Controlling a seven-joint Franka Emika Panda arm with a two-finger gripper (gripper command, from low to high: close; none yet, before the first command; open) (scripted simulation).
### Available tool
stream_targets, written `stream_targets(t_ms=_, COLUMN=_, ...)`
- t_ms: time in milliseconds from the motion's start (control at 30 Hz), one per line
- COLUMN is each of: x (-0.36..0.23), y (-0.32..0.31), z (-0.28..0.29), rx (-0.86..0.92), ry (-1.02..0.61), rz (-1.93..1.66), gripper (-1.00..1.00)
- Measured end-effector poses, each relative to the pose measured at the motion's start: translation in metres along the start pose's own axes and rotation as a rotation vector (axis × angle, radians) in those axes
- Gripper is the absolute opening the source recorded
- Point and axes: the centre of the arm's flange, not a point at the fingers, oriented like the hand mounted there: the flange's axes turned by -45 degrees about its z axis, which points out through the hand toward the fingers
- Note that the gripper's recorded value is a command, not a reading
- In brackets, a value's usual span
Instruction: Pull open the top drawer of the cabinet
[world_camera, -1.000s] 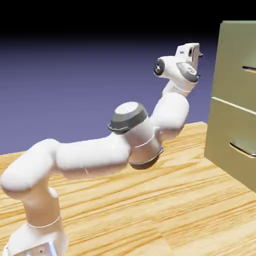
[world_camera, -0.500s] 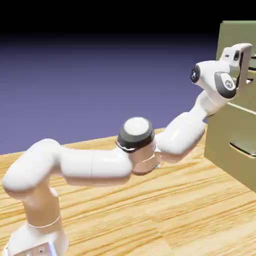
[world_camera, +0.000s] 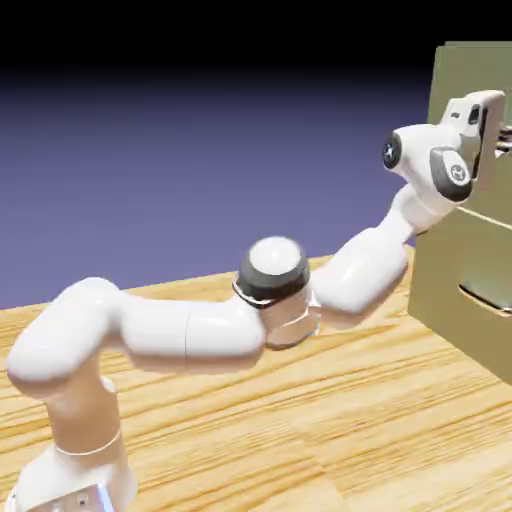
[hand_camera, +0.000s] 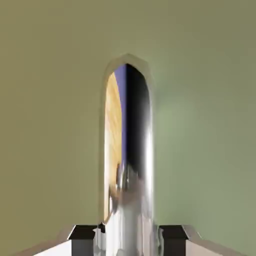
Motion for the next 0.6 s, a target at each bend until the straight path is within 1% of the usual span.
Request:
stream_targets(t_ms=300, x=0.000, y=0.000, z=-0.046, rx=0.001, ry=0.000, rz=0.000, gripper=-1.00)
stream_targets(t_ms=600, x=0.000, y=0.000, z=-0.110, rx=0.002, ry=0.001, rz=0.000, gripper=-1.00)
